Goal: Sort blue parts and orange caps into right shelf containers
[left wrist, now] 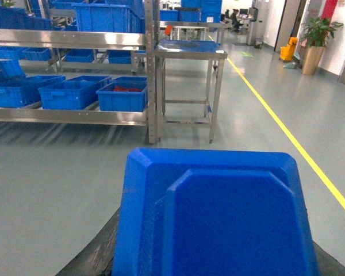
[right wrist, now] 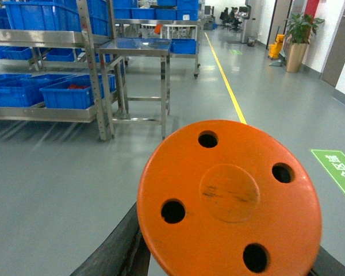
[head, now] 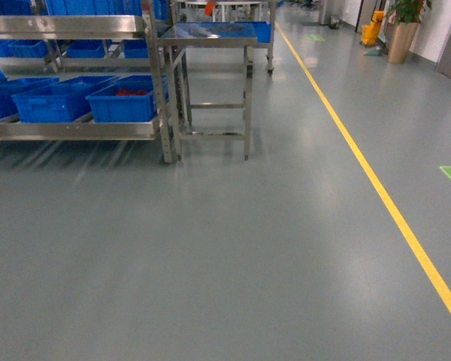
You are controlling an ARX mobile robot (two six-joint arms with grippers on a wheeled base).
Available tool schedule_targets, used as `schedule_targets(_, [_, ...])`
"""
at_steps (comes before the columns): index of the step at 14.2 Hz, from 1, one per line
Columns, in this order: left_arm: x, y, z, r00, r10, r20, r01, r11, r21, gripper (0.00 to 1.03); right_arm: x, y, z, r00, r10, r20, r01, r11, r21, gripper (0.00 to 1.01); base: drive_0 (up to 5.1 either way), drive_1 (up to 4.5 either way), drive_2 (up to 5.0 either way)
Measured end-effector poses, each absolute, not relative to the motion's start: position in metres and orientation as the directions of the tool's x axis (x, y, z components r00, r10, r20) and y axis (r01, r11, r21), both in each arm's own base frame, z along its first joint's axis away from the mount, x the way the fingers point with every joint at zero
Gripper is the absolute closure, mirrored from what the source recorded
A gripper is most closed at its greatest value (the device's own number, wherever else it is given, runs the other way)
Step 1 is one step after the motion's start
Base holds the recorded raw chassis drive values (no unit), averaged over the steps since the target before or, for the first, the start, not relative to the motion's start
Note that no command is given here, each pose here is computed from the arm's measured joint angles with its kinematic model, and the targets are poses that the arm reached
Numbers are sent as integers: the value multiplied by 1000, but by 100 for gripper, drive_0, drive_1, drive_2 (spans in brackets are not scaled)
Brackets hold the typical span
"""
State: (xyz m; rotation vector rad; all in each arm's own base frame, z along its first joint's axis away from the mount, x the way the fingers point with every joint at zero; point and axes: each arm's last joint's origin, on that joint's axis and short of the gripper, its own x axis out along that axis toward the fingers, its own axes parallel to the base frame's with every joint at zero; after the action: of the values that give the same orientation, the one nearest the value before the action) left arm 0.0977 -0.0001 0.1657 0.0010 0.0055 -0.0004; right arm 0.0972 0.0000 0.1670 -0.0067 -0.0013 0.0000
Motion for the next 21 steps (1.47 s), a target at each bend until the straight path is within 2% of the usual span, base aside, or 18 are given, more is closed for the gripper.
schedule_targets(21, [98, 0, 166, 1000, -1, -7, 1, 1000, 1, 60, 97, 0, 167, 1000, 0, 0, 0, 1000, -7, 58, -1, 433, -434])
